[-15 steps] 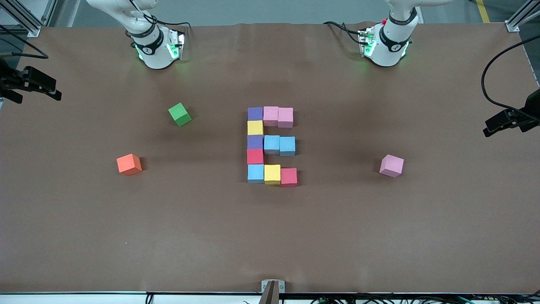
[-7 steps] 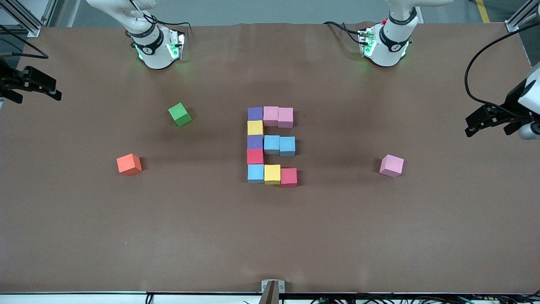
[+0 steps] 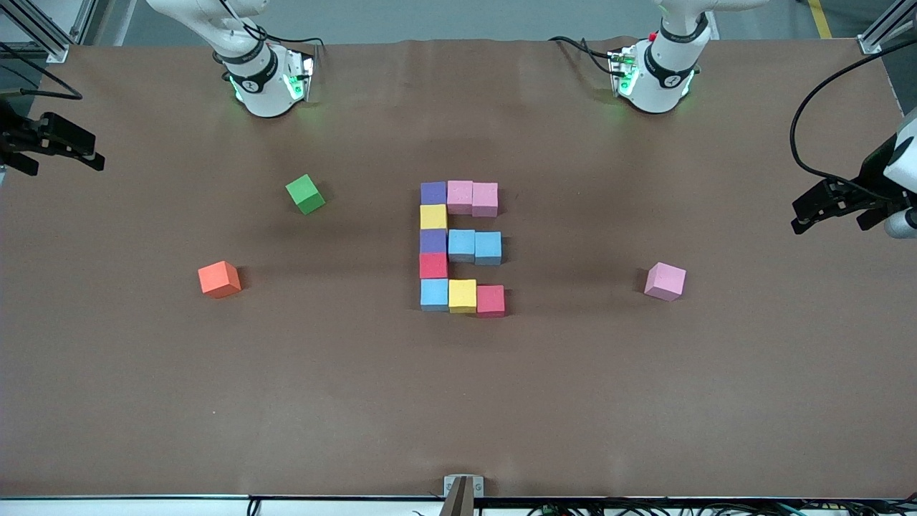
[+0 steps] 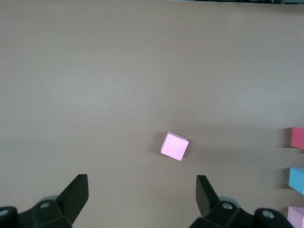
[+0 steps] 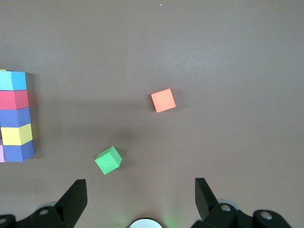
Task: Arrange 11 blocks into digit 3
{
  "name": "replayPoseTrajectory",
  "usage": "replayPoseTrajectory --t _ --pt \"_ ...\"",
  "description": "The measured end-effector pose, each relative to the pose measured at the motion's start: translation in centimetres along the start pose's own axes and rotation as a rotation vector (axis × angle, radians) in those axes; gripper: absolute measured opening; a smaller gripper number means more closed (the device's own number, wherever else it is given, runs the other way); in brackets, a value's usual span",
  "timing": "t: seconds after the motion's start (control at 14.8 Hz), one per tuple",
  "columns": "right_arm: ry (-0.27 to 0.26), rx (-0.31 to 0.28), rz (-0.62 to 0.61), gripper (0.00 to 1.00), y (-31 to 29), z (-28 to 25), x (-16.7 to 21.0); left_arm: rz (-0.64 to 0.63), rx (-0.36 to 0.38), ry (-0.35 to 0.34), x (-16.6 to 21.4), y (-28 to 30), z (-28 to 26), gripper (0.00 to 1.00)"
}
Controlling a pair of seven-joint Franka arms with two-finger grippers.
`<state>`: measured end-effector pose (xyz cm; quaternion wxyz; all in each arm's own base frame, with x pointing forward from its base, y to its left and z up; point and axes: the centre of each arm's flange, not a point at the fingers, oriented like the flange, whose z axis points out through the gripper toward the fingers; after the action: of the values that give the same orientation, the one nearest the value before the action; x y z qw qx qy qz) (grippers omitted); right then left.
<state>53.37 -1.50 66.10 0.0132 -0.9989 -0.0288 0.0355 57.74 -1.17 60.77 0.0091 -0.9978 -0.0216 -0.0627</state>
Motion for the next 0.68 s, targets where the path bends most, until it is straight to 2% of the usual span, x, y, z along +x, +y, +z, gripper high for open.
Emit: replayPoseTrajectory --t 0.68 --pt "0.0 0.0 0.0 1.0 0.0 0.0 0.0 -0.001 -0.001 0.025 -0.1 -0.2 -1.3 1.0"
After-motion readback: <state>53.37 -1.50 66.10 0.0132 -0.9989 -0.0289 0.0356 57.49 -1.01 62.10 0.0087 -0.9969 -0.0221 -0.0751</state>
